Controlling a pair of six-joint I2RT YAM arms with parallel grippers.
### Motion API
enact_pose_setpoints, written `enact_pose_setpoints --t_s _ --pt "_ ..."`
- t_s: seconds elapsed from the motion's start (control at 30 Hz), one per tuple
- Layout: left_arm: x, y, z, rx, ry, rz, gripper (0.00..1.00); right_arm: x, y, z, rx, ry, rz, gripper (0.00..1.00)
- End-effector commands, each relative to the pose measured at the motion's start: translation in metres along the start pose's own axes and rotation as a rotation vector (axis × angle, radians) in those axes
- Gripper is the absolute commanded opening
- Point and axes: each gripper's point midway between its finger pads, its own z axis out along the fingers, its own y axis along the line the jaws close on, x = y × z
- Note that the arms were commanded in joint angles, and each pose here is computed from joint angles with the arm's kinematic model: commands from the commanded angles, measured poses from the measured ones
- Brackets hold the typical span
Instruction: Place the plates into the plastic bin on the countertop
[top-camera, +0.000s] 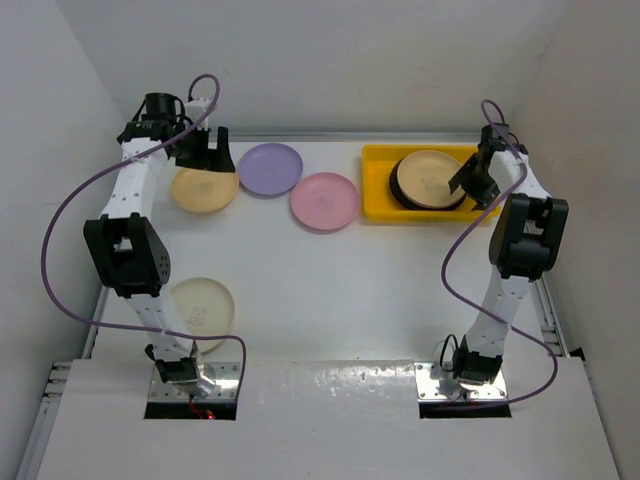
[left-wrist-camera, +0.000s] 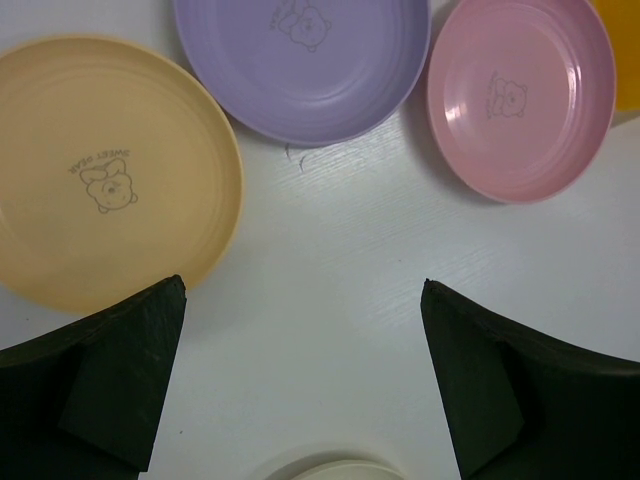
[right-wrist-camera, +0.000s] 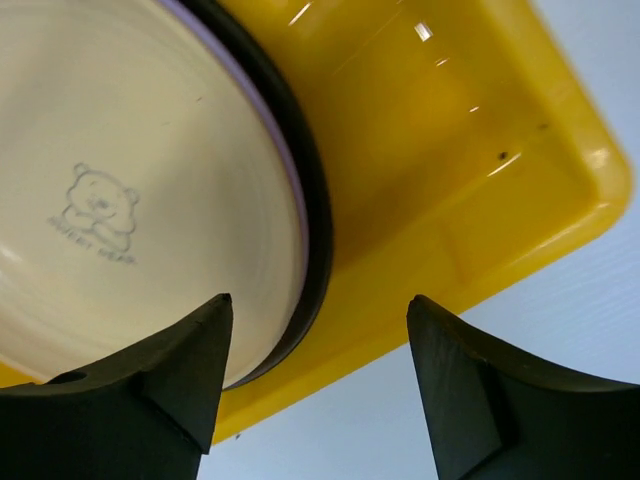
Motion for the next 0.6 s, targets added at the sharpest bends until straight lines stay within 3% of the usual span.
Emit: enact_pose_setpoints --t_s 0.0,0.13,0.23,0.37,0.43,0.5,0.53,0.57 --pt "-0.009 -0.005 -0.006 0.032 -0.042 0.012 1.0 -0.029 -0.015 -0.018 0.095 -0.142 -0.028 0.69" --pt "-0.01 -0.006 -0.006 0.041 -0.044 0.021 1.0 -0.039 -0.009 -0.019 0.09 -0.148 -0.05 0.69" --pt "-0.007 0.002 -0.01 0.008 -0.042 0.023 1.0 -0.039 0.016 -0.042 0.034 -0.185 -0.168 0.72" --pt "0.019 0.056 -0.023 -0.127 -0.007 -0.053 1.0 0.019 0.117 -0.094 -0.152 -0.291 -0.438 0.86" --pt "0.042 0.09 -0.034 -0.216 0.027 -0.12 0.95 0.085 0.179 -0.11 -0.334 -0.205 -0.5 0.69" --pt "0.051 0.103 -0.049 -0.271 0.031 -0.135 0.88 0.125 0.196 -0.094 -0.318 -0.073 -0.471 0.31" --pt "0.062 0.106 -0.051 -0.274 0.048 -0.137 0.84 0.148 0.207 -0.097 -0.329 0.015 -0.296 0.29" --pt "0.068 0.11 -0.057 -0.286 0.048 -0.154 0.81 0.168 0.203 -0.082 -0.307 0.068 -0.252 0.34"
